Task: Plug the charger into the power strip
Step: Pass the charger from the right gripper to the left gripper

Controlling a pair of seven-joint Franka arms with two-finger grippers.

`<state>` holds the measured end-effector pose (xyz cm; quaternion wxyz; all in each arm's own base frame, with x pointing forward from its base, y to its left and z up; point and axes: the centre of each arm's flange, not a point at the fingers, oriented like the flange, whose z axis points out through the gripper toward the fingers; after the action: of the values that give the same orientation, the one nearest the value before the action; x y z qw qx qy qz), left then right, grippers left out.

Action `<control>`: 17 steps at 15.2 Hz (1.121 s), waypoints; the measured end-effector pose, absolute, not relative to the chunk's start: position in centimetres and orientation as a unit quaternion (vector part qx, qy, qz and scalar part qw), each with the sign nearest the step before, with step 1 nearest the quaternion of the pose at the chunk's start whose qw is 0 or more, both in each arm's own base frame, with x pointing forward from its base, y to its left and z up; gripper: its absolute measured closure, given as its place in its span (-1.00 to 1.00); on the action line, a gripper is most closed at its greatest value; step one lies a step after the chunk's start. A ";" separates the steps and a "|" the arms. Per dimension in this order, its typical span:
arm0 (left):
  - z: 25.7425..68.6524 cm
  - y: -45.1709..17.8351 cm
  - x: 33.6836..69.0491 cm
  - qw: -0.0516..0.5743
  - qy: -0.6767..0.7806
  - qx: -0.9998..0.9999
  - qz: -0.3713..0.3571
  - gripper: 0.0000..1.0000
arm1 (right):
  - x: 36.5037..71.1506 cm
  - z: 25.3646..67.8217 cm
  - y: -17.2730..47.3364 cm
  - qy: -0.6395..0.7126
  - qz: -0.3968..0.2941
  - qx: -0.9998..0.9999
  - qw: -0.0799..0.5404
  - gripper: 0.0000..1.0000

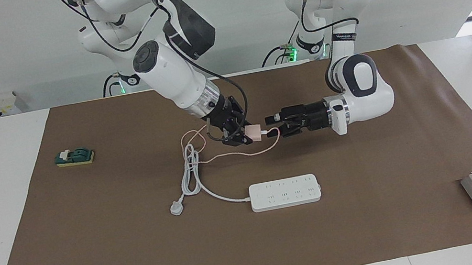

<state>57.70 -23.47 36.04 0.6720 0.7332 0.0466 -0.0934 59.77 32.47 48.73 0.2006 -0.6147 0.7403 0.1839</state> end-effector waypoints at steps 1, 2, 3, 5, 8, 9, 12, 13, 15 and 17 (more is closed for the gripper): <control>36.2 -23.6 58.2 0.673 0.045 0.732 -0.091 -1.00 | 59.7 48.7 32.6 0.741 0.185 -0.614 0.200 0.07; 36.3 -23.7 58.7 0.675 0.042 0.732 -0.088 -1.00 | 59.6 48.7 32.7 0.742 0.185 -0.613 0.199 0.07; 36.4 -23.9 59.1 0.676 0.040 0.731 -0.086 -1.00 | 59.6 48.7 32.7 0.743 0.186 -0.612 0.199 0.07; 36.4 -24.4 59.4 0.677 0.036 0.730 -0.087 -1.00 | 59.5 48.7 32.9 0.743 0.186 -0.612 0.198 0.07; 36.1 -24.9 59.3 0.677 0.033 0.729 -0.091 -1.00 | 59.4 48.6 33.1 0.742 0.187 -0.613 0.197 0.07; 36.1 -25.0 59.3 0.677 0.033 0.729 -0.092 -1.00 | 59.4 48.6 33.1 0.742 0.187 -0.613 0.197 0.07; 36.2 -25.7 58.9 0.679 0.026 0.727 -0.100 -1.00 | 59.4 48.6 33.0 0.742 0.186 -0.613 0.197 0.07; 36.2 -25.9 58.8 0.679 0.024 0.726 -0.102 -0.97 | 59.4 48.5 33.0 0.742 0.186 -0.613 0.197 0.07; 36.2 -26.2 58.6 0.679 0.022 0.726 -0.104 -0.78 | 59.4 48.5 33.0 0.743 0.187 -0.613 0.196 0.07; 36.2 -26.2 58.6 0.680 0.022 0.726 -0.104 -0.69 | 59.4 48.3 32.9 0.743 0.187 -0.612 0.195 0.07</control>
<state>58.64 -26.16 36.20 0.6796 0.7259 0.0217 -0.1042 59.41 32.94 48.34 0.1948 -0.6125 0.7430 0.1867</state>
